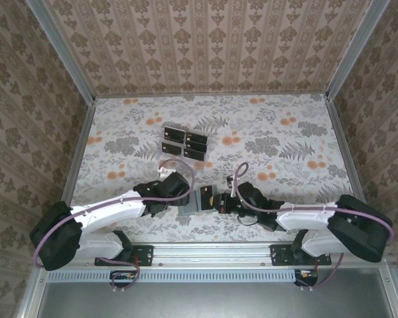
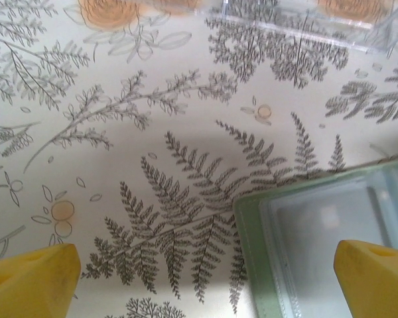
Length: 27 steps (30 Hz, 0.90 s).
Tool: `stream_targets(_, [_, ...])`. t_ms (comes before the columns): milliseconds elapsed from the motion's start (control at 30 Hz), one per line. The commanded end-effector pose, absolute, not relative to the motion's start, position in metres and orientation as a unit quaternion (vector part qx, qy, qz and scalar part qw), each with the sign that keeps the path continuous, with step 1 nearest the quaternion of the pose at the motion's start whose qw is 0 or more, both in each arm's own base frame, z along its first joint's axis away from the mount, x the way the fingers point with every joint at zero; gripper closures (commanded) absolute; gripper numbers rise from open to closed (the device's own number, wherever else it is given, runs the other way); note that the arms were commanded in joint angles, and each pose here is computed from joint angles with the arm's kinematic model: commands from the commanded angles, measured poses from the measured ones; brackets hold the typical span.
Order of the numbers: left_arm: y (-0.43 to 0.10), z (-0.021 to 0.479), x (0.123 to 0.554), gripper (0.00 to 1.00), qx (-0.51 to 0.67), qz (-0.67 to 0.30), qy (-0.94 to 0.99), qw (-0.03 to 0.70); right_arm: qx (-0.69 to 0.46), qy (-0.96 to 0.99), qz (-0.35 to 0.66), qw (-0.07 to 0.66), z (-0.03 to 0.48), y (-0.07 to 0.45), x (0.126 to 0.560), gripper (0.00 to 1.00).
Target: Put the credit cards into the card holder
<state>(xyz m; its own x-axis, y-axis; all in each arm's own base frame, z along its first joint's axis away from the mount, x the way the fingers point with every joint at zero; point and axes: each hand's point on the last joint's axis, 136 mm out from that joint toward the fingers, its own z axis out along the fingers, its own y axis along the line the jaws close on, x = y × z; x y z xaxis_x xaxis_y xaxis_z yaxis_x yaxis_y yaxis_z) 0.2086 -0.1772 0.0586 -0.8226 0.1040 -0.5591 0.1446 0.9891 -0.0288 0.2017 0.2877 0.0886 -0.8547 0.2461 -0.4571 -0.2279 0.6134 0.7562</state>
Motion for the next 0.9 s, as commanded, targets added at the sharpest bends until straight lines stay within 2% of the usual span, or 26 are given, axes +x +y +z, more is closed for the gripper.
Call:
stream_targets(0, [-0.175,0.052,0.203,0.00,0.072,-0.035,0.954,0.290,0.000,0.864,0.408,0.295,0.090,0.275,0.204,1.00])
stream_targets(233, [-0.176,0.041,0.197,0.00,0.072,-0.039,0.955,0.285,-0.004,0.855,0.410,0.318,0.098,0.275,0.210,1.00])
stream_targets(867, [-0.159,0.015,0.183,0.00,0.054,-0.012,0.961,0.269,-0.017,0.846,0.437,0.305,0.089,0.302,0.218,1.00])
